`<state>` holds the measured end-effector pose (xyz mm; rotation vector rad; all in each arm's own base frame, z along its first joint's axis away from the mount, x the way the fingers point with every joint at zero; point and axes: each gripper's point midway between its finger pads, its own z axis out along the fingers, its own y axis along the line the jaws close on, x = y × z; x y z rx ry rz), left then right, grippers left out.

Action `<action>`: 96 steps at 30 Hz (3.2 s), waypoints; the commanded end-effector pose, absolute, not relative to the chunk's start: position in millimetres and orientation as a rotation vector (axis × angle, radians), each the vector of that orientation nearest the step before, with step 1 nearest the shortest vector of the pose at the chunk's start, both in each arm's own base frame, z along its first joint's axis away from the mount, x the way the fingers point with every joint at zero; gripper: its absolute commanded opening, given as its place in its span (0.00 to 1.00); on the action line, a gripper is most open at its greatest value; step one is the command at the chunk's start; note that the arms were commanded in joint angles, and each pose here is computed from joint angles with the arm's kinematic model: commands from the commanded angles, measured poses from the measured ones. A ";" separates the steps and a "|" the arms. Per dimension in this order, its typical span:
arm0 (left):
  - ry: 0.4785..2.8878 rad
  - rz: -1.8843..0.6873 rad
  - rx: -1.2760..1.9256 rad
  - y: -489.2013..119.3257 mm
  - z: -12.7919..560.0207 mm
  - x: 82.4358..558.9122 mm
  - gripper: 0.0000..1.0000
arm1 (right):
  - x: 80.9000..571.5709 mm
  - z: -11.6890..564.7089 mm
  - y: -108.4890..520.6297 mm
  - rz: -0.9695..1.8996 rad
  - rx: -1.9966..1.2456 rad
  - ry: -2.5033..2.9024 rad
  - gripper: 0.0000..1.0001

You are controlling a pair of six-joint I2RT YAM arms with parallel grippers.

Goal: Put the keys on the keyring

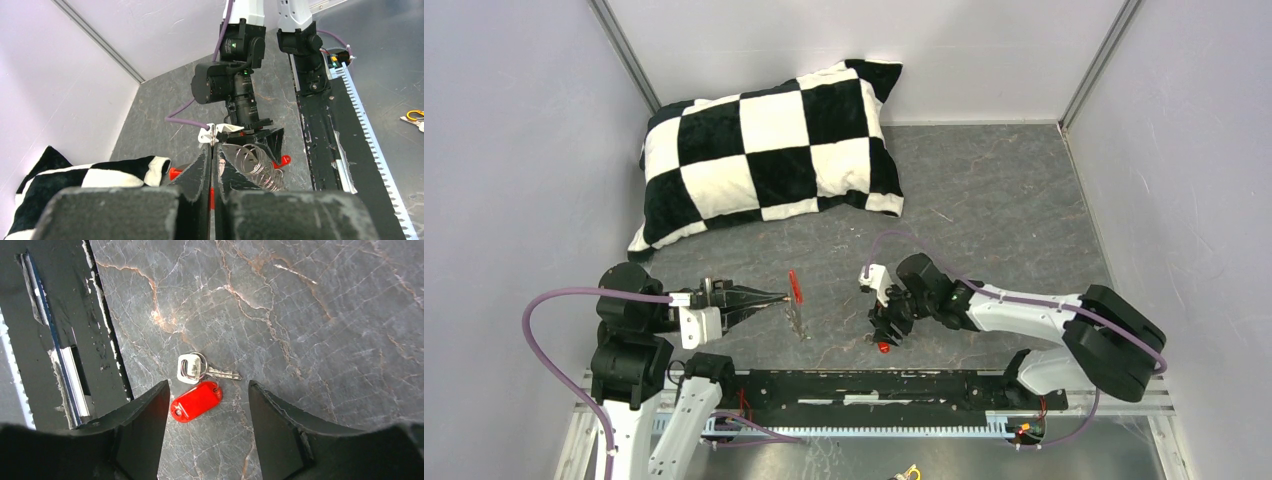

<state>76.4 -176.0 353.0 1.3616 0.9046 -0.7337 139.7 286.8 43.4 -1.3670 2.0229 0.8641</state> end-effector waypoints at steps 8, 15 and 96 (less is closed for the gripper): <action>0.917 -0.727 1.342 -175.0 363.2 76.1 0.02 | 141.2 57.3 317.0 0.955 -1.415 1.943 0.61; 0.919 -0.726 1.339 -174.8 363.8 75.9 0.02 | 131.4 46.7 318.7 0.978 -1.455 1.960 0.52; 0.917 -0.675 1.316 -171.9 377.1 73.9 0.02 | 122.7 30.0 296.2 0.466 -1.509 1.972 0.00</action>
